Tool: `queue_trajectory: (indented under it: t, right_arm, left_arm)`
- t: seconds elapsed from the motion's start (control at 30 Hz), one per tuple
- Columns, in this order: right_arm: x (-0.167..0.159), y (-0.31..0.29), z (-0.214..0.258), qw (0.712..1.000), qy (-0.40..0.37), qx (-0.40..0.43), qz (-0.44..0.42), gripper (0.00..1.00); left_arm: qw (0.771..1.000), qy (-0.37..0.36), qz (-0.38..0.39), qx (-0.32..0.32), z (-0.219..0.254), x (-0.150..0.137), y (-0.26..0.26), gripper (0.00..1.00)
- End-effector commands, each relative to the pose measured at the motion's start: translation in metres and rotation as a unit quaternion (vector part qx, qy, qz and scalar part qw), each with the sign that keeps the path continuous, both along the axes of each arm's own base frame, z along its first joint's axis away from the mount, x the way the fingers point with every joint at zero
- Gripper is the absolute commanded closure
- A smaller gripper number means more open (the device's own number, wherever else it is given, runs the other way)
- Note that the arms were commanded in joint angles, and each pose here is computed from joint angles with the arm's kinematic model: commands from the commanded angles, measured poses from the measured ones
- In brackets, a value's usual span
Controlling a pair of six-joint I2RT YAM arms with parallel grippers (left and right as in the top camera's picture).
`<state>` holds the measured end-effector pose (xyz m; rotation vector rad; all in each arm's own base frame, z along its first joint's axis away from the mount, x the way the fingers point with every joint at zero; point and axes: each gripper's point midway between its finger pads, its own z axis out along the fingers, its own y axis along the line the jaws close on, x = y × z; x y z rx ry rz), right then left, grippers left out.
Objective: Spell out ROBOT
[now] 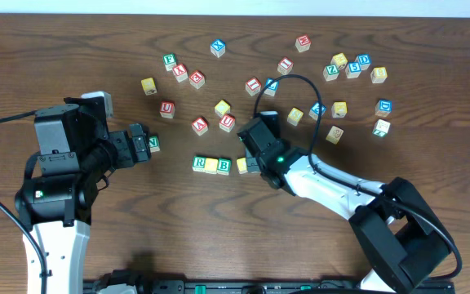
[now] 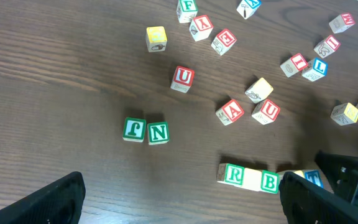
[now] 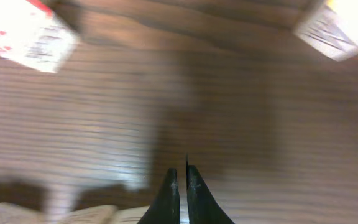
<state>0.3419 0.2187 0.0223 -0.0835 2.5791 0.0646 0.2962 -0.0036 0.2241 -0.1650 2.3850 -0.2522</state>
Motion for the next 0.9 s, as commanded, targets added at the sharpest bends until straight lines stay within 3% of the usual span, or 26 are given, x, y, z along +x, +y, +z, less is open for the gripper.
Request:
queue_trajectory:
  t: [0.0, 0.5, 0.87]
  right_arm:
    - [0.000, -0.022, -0.005, 0.998, 0.010, -0.012, -0.056, 0.99]
    - [-0.028, -0.012, -0.015, 0.995, 0.086, 0.021, -0.037, 0.99]
    - [-0.029, 0.005, -0.012, 0.995, 0.083, 0.045, -0.012, 0.99]
  left_arm:
    - [1.000, -0.014, -0.007, 0.002, 0.010, 0.003, -0.001, 0.02]
    - [1.000, -0.014, -0.007, 0.002, 0.010, 0.003, -0.001, 0.02]
    - [1.000, -0.014, -0.007, 0.002, 0.010, 0.003, -0.001, 0.02]
